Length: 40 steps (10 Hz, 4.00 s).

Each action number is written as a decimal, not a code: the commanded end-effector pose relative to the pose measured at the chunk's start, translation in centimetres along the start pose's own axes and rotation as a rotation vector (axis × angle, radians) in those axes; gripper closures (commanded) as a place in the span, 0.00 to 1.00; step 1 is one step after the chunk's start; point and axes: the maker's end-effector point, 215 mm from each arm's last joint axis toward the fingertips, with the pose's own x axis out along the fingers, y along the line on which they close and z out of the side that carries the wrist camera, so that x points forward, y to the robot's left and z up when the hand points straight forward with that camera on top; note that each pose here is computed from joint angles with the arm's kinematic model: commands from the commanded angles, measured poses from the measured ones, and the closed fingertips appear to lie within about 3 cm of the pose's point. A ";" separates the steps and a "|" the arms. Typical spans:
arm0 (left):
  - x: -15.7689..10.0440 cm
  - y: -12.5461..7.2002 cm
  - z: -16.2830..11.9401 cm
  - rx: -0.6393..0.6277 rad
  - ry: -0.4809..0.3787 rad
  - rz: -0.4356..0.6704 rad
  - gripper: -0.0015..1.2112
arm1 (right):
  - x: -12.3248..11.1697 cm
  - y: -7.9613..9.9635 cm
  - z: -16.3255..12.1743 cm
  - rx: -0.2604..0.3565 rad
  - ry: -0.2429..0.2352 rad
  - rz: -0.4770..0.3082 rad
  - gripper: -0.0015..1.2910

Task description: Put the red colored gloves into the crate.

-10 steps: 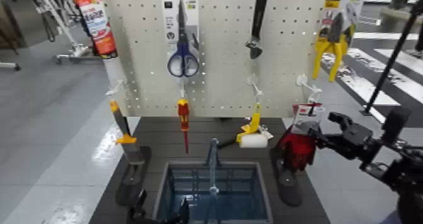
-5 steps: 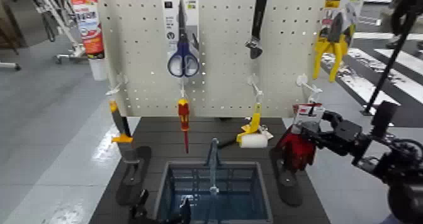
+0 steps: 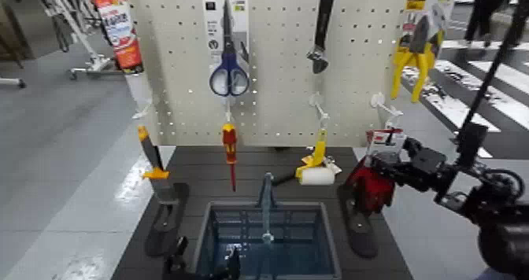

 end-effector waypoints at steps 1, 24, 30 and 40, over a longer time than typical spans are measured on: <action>0.1 0.0 0.1 -0.004 -0.002 0.002 0.09 | 0.9 0.9 -0.5 0.010 0.005 0.025 0.11; 0.0 -0.2 -0.1 -0.019 0.003 -0.002 0.09 | 0.4 6.5 6.8 -0.048 -0.035 0.124 0.86; 0.1 -0.3 -0.1 -0.021 0.001 -0.004 0.09 | 0.0 14.6 5.3 0.101 -0.033 0.192 0.86; 0.3 -0.7 -0.2 -0.027 0.006 -0.012 0.09 | 1.7 23.9 -2.8 0.374 0.001 0.305 0.86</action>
